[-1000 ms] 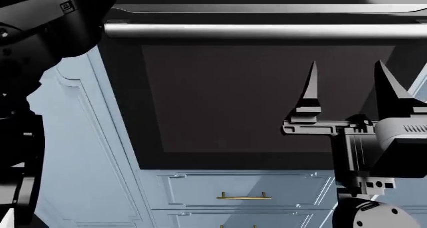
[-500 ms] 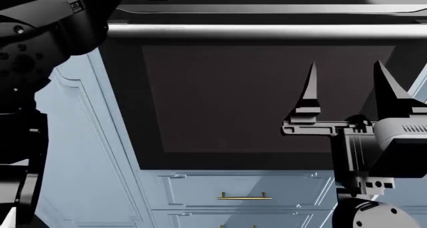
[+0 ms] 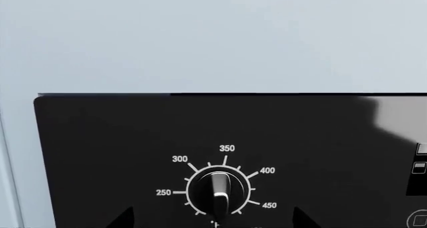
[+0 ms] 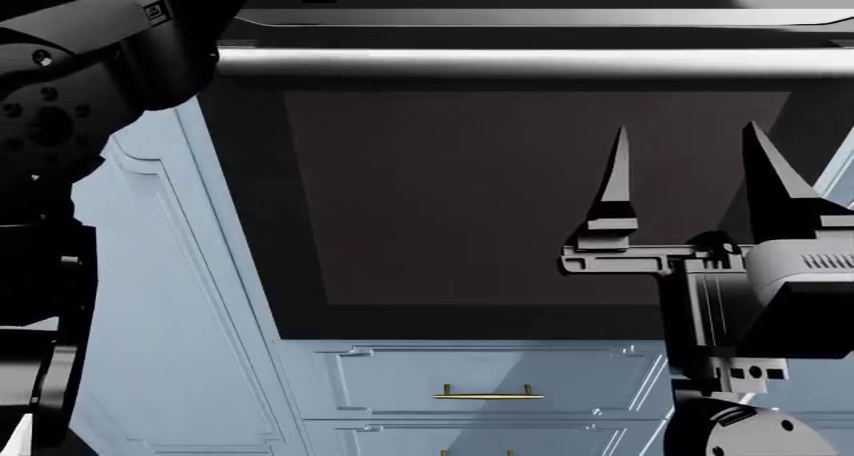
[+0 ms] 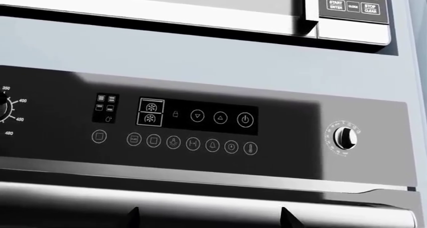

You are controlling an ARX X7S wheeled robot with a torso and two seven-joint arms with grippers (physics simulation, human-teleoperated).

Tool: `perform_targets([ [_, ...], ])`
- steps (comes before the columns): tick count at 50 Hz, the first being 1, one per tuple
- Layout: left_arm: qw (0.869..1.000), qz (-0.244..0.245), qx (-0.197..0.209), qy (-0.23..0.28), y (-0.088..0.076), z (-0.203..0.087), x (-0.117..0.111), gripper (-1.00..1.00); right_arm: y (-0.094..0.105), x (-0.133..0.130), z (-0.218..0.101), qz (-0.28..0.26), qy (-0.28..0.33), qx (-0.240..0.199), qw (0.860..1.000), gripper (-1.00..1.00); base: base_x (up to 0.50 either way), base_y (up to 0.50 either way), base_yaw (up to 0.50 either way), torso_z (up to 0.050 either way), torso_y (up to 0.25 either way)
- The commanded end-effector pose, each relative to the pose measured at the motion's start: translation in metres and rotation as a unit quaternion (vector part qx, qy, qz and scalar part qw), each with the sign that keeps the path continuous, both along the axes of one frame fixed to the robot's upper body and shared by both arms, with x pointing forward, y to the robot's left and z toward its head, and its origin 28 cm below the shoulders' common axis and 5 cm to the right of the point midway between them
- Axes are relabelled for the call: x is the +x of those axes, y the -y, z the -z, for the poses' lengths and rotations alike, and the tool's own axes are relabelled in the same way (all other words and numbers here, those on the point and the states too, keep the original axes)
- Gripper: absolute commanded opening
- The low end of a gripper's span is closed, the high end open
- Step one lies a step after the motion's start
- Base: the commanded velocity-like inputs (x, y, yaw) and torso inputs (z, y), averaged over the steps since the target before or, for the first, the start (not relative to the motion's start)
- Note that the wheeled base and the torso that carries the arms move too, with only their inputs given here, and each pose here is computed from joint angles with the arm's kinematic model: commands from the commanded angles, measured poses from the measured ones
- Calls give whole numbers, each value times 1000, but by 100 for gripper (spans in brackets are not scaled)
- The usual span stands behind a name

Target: Preheat the oven by turning the temperature knob.

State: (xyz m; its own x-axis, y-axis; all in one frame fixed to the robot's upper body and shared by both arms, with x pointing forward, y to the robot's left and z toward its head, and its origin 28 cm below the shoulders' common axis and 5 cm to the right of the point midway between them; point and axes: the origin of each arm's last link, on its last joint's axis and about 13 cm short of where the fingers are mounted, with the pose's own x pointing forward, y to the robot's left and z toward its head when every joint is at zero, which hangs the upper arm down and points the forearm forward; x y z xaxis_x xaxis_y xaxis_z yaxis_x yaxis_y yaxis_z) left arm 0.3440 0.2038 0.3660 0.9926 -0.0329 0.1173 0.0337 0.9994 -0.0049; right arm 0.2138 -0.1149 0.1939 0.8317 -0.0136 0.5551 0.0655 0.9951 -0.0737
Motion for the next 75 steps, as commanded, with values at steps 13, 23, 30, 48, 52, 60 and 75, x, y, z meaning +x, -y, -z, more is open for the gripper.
perform_targets([
  [13,1000,1,0,-10,0,6,7,100,0,1,1,0,-1,-1,1000,100,0,0,0,0,0],
  [23,1000,1,1,-10,0,4,9,100,0,1,1,0,-2,-1,1000,100,0,0,0,0,0],
  [30,1000,-2,1,-9,1,4,13,100,0,1,1,-1,-2,-2,1000,100,0,0,0,0,0],
  [48,1000,-9,-5,-28,-1,14,23,100,0,0,1,-1,-2,-3,1000,100,0,0,0,0,0],
  [52,1000,-10,-2,-29,-1,16,24,100,0,0,1,-1,-2,-3,1000,100,0,0,0,0,0],
  [60,999,-9,-2,-32,-1,17,25,100,0,0,2,-1,-2,-4,1000,100,0,0,0,0,0],
  [75,1000,-3,1,-24,0,14,23,100,0,3,3,-2,-6,-5,1000,100,0,0,0,0,0],
])
